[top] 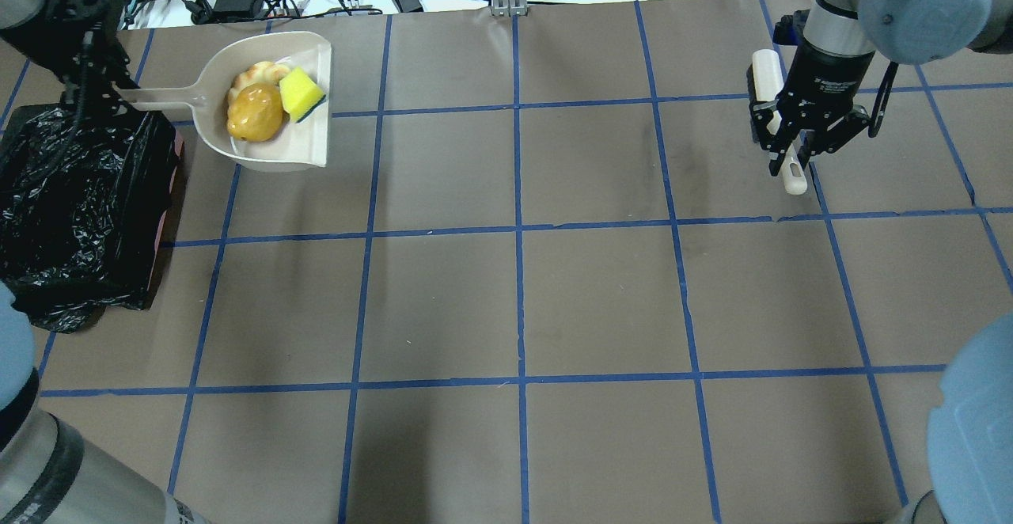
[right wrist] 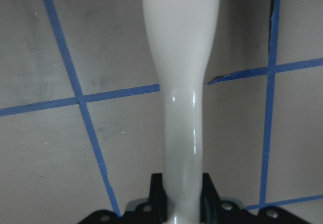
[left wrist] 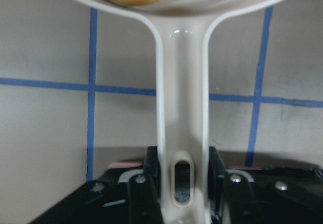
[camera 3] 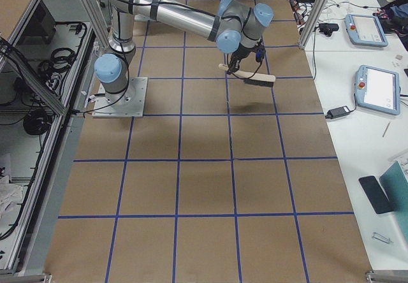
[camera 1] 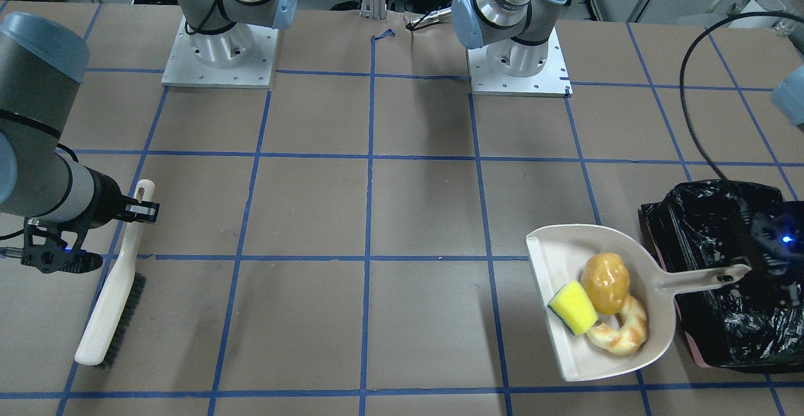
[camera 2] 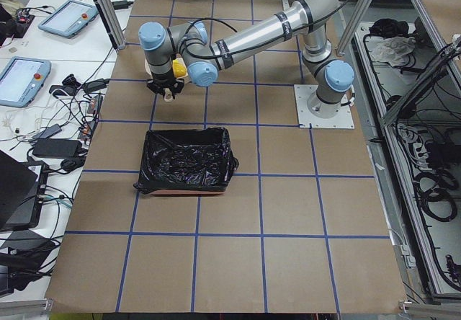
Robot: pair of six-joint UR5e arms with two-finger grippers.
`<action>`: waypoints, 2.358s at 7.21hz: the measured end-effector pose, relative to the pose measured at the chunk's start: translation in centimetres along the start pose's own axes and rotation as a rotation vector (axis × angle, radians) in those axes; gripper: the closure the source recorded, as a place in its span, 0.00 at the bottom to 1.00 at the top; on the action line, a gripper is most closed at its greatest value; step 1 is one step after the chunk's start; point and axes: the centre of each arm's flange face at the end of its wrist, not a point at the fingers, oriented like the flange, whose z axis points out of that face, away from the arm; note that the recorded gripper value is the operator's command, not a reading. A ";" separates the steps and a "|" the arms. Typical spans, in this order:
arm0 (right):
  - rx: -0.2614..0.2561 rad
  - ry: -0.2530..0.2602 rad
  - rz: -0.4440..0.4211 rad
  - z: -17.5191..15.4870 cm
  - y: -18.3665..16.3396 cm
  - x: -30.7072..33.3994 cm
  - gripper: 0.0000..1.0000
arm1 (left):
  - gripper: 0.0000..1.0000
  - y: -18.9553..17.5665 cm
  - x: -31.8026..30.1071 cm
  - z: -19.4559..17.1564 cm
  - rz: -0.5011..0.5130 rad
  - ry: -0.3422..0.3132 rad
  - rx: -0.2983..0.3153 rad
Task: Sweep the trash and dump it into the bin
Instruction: 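Lift the dustpan over the black bin with the left gripper while the right withdraws, then tilt the dustpan with the left gripper to dump debris into the bin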
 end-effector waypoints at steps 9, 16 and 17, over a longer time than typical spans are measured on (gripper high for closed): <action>0.062 -0.012 -0.111 7.5 -3.0 8.4 1.00 | 1.00 24.7 7.3 -8.2 0.263 -0.016 -0.235; 0.035 0.006 -0.111 8.3 -3.0 8.8 0.80 | 1.00 24.1 4.2 -9.5 0.463 0.040 -0.497; 0.034 0.007 -0.114 8.3 -3.0 8.8 0.66 | 1.00 22.5 3.5 -10.1 0.491 0.041 -0.524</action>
